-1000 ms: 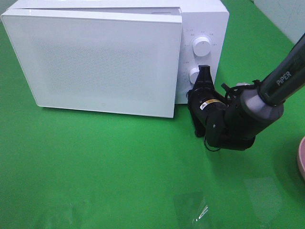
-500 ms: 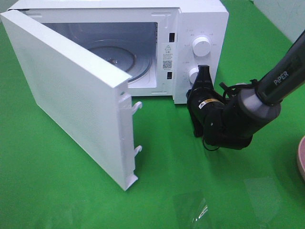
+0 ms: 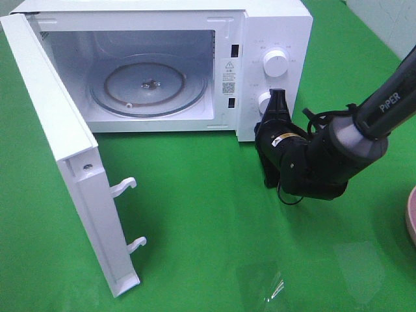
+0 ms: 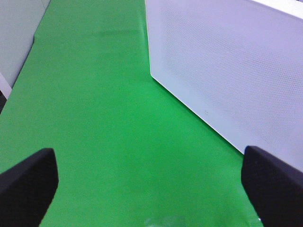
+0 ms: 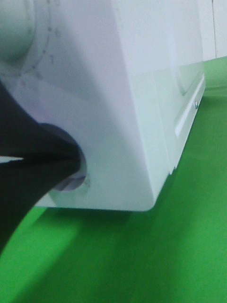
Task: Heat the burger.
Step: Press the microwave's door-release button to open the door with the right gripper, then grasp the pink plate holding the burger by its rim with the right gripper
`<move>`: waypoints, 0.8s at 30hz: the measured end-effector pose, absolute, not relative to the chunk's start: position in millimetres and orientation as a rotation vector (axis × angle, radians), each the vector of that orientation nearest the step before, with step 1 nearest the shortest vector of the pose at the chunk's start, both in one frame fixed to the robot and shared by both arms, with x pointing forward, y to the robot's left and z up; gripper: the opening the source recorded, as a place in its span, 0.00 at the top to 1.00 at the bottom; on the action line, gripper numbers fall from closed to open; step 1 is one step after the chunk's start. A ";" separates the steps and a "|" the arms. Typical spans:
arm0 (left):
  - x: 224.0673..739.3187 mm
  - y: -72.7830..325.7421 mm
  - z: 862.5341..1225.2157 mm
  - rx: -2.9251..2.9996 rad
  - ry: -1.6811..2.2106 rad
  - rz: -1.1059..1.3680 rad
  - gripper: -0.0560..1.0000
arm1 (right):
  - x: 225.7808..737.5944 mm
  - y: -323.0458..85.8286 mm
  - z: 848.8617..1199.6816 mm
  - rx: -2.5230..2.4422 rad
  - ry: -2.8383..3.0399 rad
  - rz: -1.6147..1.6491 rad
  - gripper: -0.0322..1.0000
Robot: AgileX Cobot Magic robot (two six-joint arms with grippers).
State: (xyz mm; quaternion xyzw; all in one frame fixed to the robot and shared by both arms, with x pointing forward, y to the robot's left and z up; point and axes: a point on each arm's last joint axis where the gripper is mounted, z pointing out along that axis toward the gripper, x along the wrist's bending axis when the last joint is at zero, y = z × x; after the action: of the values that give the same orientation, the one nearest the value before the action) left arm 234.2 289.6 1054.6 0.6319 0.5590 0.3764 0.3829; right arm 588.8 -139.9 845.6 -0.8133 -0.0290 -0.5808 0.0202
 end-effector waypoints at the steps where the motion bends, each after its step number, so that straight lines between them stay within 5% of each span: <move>1: 234.2 289.6 1054.6 1.611 1.425 0.960 0.03 | 587.7 -140.7 846.6 -2.519 -0.123 -1.796 0.95; 24: 234.2 289.6 1054.6 1.611 1.425 0.960 0.03 | 542.8 -164.0 865.2 -2.618 -0.457 -1.617 0.95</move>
State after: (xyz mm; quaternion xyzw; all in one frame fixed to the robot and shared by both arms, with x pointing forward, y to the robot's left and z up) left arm 234.2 289.6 1054.6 0.6319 0.5590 0.3764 0.3829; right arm 542.8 -164.0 865.2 -0.8415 -0.1469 -0.5196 0.0154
